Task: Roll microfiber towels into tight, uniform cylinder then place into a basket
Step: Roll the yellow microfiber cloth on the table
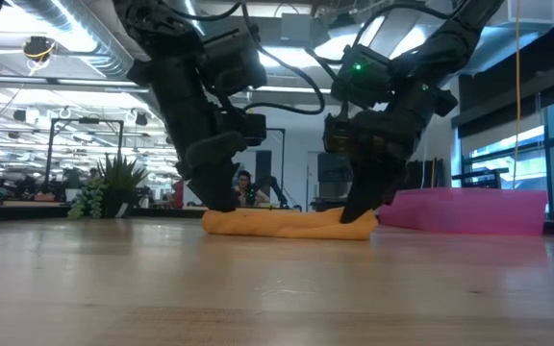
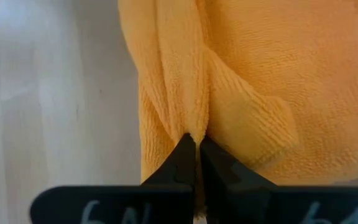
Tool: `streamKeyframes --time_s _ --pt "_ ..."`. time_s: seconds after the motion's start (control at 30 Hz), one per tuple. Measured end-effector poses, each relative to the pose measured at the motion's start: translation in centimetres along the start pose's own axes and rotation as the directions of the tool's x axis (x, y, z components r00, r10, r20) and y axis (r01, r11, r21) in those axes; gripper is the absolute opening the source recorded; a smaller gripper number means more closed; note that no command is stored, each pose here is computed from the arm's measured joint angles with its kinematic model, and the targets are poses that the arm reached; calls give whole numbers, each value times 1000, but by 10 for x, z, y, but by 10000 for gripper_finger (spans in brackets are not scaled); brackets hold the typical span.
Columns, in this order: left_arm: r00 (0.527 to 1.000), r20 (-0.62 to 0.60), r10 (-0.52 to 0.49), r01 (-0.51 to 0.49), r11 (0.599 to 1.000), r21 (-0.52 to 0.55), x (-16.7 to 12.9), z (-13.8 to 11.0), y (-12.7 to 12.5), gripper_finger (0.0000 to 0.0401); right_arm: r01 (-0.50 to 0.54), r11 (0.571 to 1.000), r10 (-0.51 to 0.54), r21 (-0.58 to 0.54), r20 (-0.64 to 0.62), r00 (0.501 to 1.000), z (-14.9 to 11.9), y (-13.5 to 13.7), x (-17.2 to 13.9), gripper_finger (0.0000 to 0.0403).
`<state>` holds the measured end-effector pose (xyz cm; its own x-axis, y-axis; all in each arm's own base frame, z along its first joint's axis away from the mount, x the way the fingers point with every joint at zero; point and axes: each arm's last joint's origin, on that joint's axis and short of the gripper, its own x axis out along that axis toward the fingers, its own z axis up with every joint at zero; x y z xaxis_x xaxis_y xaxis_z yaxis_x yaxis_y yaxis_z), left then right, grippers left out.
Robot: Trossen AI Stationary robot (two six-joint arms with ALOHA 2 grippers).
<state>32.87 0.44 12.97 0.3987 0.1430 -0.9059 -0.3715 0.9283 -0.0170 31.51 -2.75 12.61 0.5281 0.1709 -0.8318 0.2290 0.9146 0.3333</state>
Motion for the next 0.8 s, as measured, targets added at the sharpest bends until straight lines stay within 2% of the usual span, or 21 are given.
streamKeyframes --time_s 0.17,0.63,0.8 --pt "1000 -9 -16 16 1000 17 0 -3 -7 0 -13 1000 13 -28 -10 1000 -4 11 2 7" --pt "987 -60 -146 151 985 82 -7 -20 -44 0 -60 996 57 -71 -41 998 -16 42 8 8" --pt "986 -62 -152 156 985 74 -7 -22 -46 0 -64 993 61 -95 -41 997 -16 44 8 23"
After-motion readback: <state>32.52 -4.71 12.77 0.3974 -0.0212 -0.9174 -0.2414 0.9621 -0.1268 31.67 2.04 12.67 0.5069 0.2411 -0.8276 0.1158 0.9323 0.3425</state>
